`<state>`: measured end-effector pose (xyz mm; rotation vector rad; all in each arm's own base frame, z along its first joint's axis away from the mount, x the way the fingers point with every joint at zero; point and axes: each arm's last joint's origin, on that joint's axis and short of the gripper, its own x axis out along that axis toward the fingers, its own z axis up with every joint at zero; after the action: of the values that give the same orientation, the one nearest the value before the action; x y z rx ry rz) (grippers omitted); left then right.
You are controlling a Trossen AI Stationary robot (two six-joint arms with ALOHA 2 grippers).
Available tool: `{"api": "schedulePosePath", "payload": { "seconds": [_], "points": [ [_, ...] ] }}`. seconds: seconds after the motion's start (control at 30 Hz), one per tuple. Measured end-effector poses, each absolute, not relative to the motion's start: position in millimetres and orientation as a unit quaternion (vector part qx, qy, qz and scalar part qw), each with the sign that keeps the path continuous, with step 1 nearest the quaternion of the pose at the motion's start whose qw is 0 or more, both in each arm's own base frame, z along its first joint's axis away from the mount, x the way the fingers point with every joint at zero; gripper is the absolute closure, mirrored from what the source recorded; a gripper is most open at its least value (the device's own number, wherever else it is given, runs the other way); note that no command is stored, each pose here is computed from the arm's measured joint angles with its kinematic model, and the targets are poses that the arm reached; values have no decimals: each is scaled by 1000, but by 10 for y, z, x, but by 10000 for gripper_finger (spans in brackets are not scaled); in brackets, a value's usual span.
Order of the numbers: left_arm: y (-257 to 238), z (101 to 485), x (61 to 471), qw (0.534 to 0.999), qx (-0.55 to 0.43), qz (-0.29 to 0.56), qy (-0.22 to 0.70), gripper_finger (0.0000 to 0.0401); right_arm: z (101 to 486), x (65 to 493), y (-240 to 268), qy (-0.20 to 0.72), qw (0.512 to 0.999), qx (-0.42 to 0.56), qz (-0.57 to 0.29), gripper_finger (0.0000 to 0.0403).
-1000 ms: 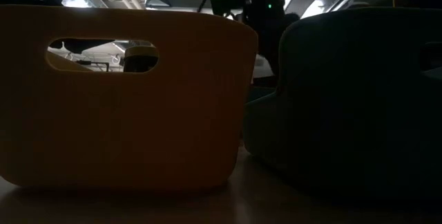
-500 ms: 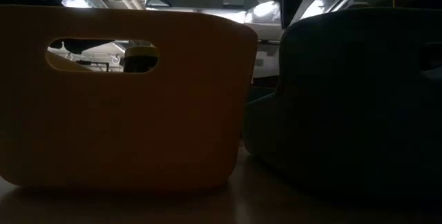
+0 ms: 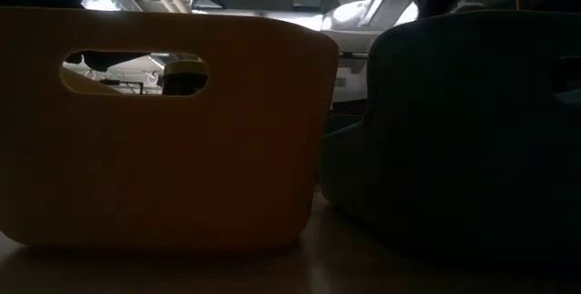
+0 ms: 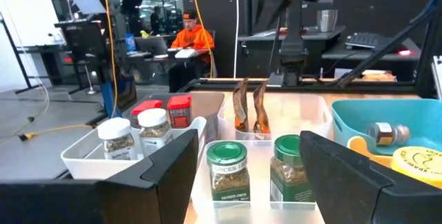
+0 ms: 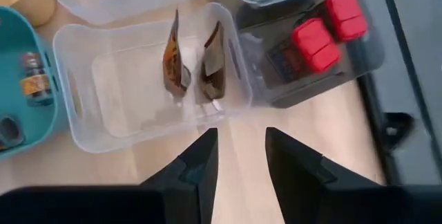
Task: Sort spices by type
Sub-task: Return to Home Position
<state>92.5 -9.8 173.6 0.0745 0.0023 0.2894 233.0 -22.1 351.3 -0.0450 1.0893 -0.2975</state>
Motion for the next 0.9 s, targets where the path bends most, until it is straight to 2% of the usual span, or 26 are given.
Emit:
{"api": "schedulePosePath", "payload": {
  "seconds": [0.47, 0.67, 0.9],
  "points": [
    [-98, 1736, 925, 989, 36, 144, 1, 164, 2277, 1678, -168, 391, 905, 57, -157, 281],
    [-98, 1736, 925, 989, 37, 144, 1, 164, 1984, 1452, -152, 368, 915, 62, -157, 281],
    [-98, 1735, 925, 989, 37, 144, 1, 164, 1835, 1172, -135, 308, 934, 83, -160, 281]
  ]
}}
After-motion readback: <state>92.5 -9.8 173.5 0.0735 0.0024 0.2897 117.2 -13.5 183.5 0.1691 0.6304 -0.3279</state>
